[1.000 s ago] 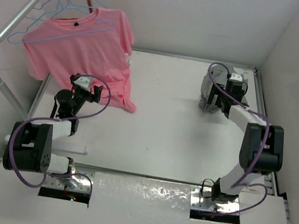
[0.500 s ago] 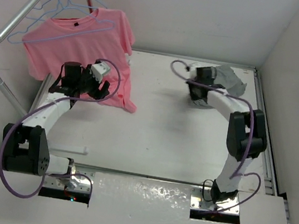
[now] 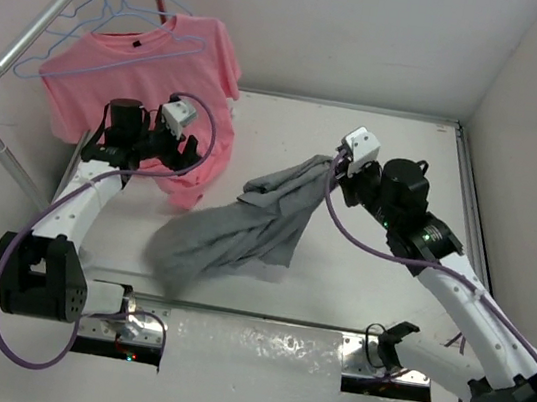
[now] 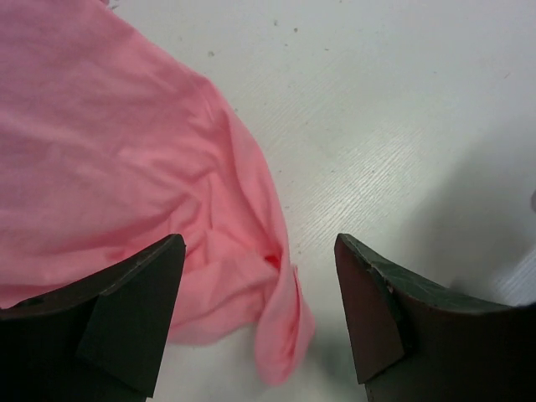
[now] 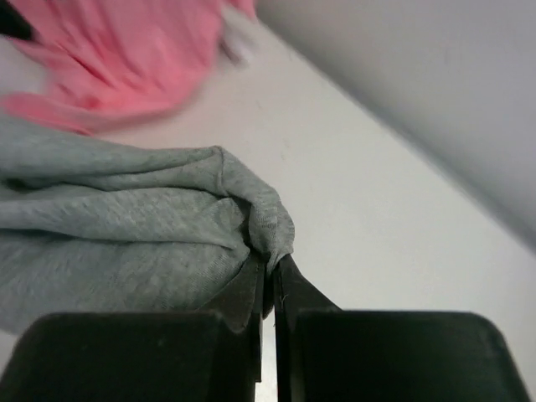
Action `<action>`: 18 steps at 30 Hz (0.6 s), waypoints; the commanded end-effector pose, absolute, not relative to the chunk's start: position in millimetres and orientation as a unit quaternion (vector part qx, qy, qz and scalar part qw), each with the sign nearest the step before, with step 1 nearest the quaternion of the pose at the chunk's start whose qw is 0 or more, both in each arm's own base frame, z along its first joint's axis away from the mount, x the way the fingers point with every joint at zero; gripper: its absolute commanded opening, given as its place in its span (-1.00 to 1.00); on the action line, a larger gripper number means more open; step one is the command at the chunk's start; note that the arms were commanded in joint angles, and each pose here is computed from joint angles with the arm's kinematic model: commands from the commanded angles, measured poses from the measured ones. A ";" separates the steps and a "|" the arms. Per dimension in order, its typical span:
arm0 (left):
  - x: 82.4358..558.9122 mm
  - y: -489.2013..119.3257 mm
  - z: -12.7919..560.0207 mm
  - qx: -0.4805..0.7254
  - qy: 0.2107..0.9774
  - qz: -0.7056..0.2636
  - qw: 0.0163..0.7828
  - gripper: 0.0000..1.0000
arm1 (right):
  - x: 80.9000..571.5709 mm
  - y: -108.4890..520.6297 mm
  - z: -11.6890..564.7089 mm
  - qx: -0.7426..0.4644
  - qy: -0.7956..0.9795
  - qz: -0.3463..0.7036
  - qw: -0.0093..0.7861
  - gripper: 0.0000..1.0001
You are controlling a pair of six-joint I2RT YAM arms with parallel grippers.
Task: Place the t-shirt on the hanger
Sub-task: Move the T-shirt to the center of the board.
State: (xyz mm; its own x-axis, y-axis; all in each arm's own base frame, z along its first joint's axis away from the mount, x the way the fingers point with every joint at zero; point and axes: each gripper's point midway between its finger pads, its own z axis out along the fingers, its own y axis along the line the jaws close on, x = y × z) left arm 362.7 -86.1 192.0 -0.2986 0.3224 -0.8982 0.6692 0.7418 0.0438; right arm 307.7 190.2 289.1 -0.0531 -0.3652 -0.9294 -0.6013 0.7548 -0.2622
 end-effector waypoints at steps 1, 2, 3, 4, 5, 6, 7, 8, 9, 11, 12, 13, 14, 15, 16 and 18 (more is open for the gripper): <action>357.8 -109.2 223.1 0.343 0.752 -0.200 0.526 0.39 | 310.8 131.5 194.2 -0.248 0.838 0.021 0.486 -1.00; 356.5 -111.4 221.2 0.346 0.752 -0.202 0.523 0.39 | 313.2 103.2 172.4 -0.206 0.864 0.011 0.460 -1.00; 354.0 -114.1 215.8 0.354 0.753 -0.204 0.516 0.39 | 314.0 94.5 163.0 -0.172 0.876 0.020 0.450 -1.00; 350.2 -122.7 211.2 0.366 0.751 -0.209 0.509 0.39 | 316.0 79.0 151.8 -0.149 0.886 0.012 0.439 -0.82; 348.6 -125.8 206.1 0.375 0.752 -0.204 0.503 0.39 | 318.2 74.3 138.1 -0.143 0.897 0.003 0.419 -0.37; 344.3 -130.4 197.7 0.391 0.752 -0.198 0.492 0.39 | 319.0 71.3 131.1 -0.141 0.903 -0.004 0.405 0.21; 337.2 -145.3 189.4 0.413 0.749 -0.203 0.477 0.40 | 323.5 70.5 132.1 -0.136 0.907 -0.008 0.397 0.53; 335.7 -148.2 183.0 0.430 0.748 -0.191 0.469 0.41 | 320.5 68.0 115.7 -0.135 0.923 -0.015 0.361 0.76; 328.7 -154.9 172.5 0.441 0.751 -0.193 0.453 0.42 | 323.1 68.8 115.2 -0.132 0.924 -0.014 0.357 0.80; 318.4 -171.6 156.3 0.470 0.746 -0.188 0.433 0.43 | 330.7 72.1 117.3 -0.118 0.921 -0.005 0.371 0.81; 314.9 -178.0 151.9 0.479 0.744 -0.188 0.427 0.43 | 331.2 79.9 120.2 -0.119 0.917 0.016 0.381 0.78; 308.6 -189.7 144.7 0.493 0.739 -0.193 0.417 0.43 | 328.3 85.5 116.9 -0.122 0.915 0.033 0.384 0.74; 308.8 -194.1 141.5 0.497 0.737 -0.189 0.417 0.43 | 333.8 94.1 123.1 -0.128 0.904 0.056 0.405 0.63; 307.0 -200.9 139.3 0.505 0.733 -0.190 0.414 0.43 | 328.1 113.7 126.3 -0.149 0.894 0.107 0.408 0.58; 302.6 -213.5 132.5 0.517 0.729 -0.197 0.404 0.43 | 322.5 121.1 119.2 -0.156 0.893 0.129 0.401 0.52; 304.2 -232.4 134.4 0.522 0.720 -0.202 0.411 0.43 | 320.3 130.2 113.2 -0.151 0.892 0.154 0.397 0.33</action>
